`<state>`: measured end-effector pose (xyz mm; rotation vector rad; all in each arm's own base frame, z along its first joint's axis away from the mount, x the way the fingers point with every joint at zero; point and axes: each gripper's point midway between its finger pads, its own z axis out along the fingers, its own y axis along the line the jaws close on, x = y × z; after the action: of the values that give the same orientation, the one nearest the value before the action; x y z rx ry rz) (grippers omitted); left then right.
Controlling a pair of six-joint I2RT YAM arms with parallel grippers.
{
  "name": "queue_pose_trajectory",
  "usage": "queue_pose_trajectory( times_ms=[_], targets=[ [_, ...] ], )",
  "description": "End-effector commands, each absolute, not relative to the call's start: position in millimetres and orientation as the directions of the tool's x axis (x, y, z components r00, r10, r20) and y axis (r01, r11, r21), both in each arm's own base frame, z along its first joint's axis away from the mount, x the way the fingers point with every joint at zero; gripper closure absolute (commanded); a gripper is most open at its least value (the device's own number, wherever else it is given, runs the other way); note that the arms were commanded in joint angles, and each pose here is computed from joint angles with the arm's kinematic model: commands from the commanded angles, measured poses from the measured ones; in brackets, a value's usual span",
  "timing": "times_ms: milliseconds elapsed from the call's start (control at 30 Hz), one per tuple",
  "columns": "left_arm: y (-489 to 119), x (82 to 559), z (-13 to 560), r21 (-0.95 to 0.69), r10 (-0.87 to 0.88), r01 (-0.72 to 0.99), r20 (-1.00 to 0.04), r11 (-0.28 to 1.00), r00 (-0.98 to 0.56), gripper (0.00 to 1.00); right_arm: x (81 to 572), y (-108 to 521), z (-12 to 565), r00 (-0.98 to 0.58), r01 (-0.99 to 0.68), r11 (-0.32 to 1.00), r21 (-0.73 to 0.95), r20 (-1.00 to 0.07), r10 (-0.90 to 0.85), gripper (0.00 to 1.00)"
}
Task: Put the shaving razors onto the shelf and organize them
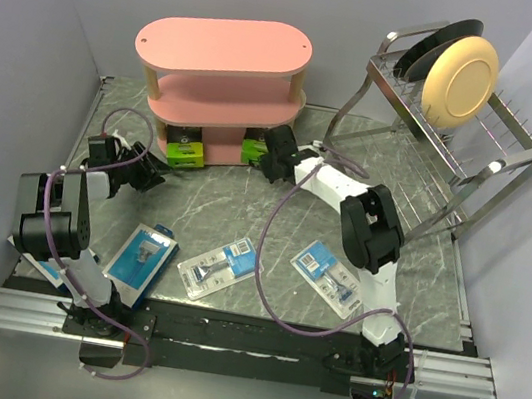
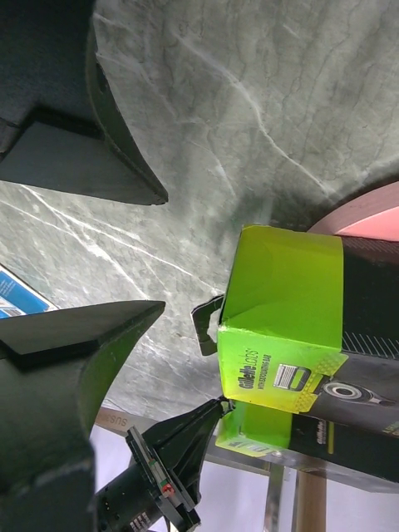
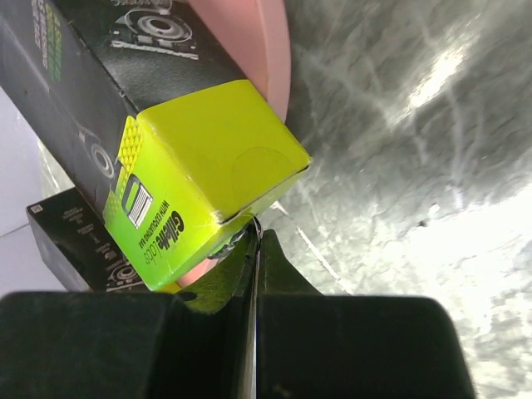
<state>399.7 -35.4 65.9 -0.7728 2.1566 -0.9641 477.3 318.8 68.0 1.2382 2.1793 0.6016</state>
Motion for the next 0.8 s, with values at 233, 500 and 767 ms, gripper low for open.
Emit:
queue_pose_trajectory(
  times_ms=[233, 500, 767],
  targets=[
    [-34.8, 409.2, 84.9, -0.813, -0.721, -0.182, -0.358, 0.554, -0.594, 0.45, 496.7, 278.8, 111.3, -0.334, 0.601, 0.464, 0.651, -0.323, 0.885, 1.0],
    [-35.7, 409.5, 83.6, -0.811, -0.718, -0.181, -0.359, 0.556, -0.597, 0.45, 504.3, 267.5, 118.3, -0.322, 0.585, 0.479, 0.654, -0.355, 0.878, 1.0],
    [-42.8, 414.1, 87.1, -0.815, -0.714, -0.17, -0.361, 0.554, -0.599, 0.42, 521.1, 273.4, 141.2, -0.339, 0.483, 0.537, 0.692, -0.418, 0.843, 0.74]
  ],
)
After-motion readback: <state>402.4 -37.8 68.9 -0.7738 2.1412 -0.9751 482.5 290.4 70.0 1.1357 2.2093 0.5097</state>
